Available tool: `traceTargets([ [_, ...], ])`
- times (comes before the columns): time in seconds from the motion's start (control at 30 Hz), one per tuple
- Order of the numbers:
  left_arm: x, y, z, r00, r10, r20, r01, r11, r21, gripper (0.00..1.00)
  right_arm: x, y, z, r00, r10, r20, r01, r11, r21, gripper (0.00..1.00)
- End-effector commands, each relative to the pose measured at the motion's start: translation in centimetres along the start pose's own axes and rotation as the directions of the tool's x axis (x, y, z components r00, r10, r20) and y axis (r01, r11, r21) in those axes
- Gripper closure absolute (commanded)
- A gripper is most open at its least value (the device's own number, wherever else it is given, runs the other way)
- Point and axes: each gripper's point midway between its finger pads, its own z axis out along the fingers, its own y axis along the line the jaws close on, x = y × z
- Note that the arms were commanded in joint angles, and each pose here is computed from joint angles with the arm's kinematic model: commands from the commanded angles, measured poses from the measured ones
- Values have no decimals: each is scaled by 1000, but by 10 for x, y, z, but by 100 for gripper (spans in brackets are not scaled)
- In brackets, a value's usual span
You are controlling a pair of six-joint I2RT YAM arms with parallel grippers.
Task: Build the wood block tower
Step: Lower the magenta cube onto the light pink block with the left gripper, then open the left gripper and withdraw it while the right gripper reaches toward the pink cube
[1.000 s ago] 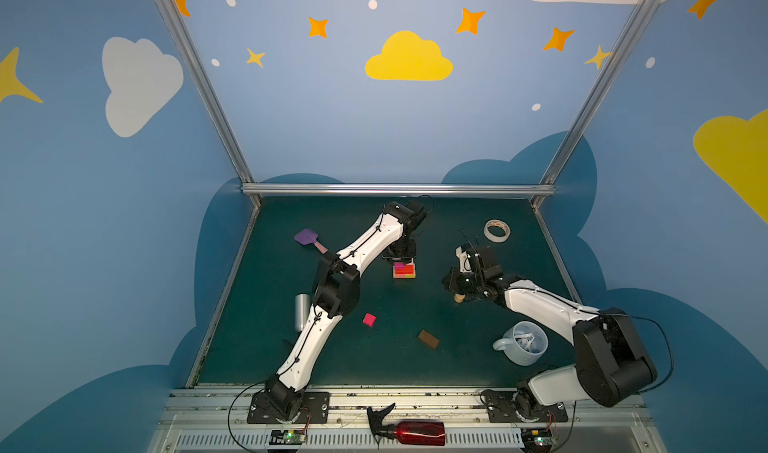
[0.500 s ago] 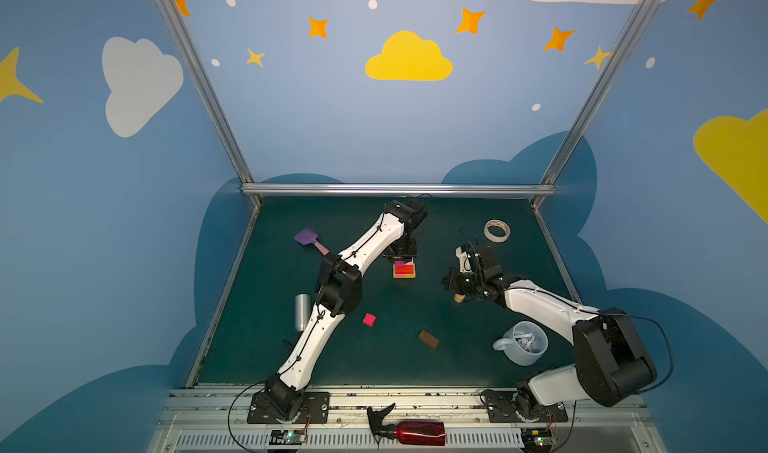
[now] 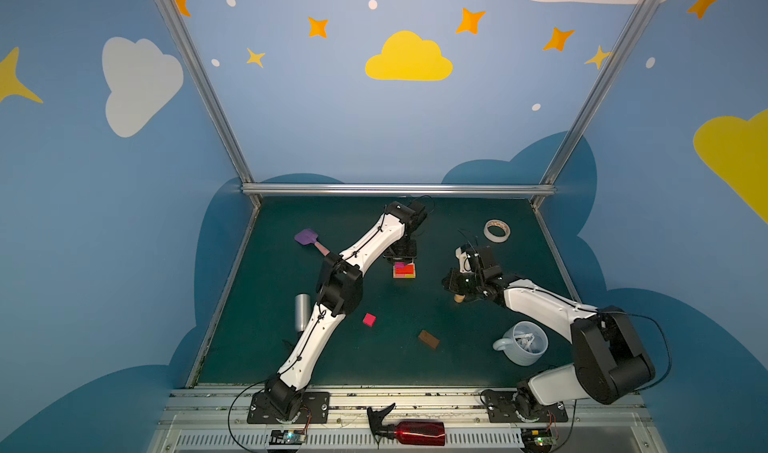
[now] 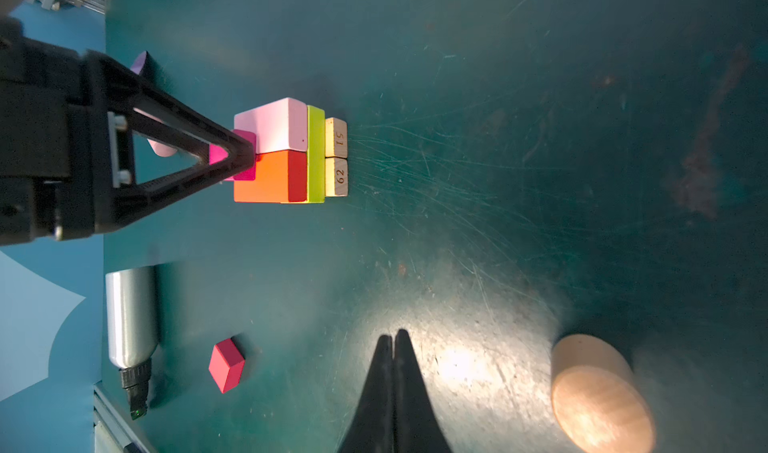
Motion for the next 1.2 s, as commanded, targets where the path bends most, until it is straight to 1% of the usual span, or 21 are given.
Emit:
traceTargets([
  [0.0, 1, 3, 2, 1000, 8, -18, -8, 1000, -7, 59, 1, -3, 3, 1000, 8, -6, -8, 1000, 6, 100],
  [0.17, 0, 3, -2, 1000, 3, -7, -3, 1000, -5, 52, 1, -3, 4, 1000, 10, -10, -10, 1000, 4, 100],
  [0.23, -2, 2, -5, 1000, 2, 1, -2, 1000, 0, 48, 1, -4, 4, 1000, 10, -12, -10, 1000, 7, 100],
  [0.4, -6, 0, -15, 1000, -6, 25, 5, 1000, 17, 40, 1, -3, 3, 1000, 10, -10, -10, 1000, 5, 100],
  [0.57, -13, -3, -37, 997, -8, 72, 4, 999, 47, 32, -2, 1, -5, 1000, -7, 1, 7, 1000, 12, 100],
  [0.77, -22, 5, -79, 986, -12, 165, 2, 998, 61, 31, -5, 16, -19, 996, -85, 21, 84, 996, 33, 99],
  [0.83, -22, 11, -93, 981, -10, 193, -1, 998, 59, 32, -4, 26, -22, 992, -124, 18, 124, 992, 32, 92],
  [0.9, -23, 19, -108, 973, -13, 228, 3, 999, 47, 32, 0, 37, -23, 984, -176, -4, 176, 984, 33, 82],
  [0.97, -22, 25, -123, 963, -12, 270, -3, 998, 56, 32, 5, 49, -23, 973, -228, -34, 229, 973, 20, 77],
  [1.07, -18, 34, -147, 940, -33, 341, -1, 995, 99, 33, 16, 67, -20, 952, -298, -76, 297, 955, -21, 70],
  [1.17, -8, 52, -162, 916, -91, 391, 37, 989, 143, 33, 27, 83, -19, 923, -368, -112, 366, 930, -43, 62],
])
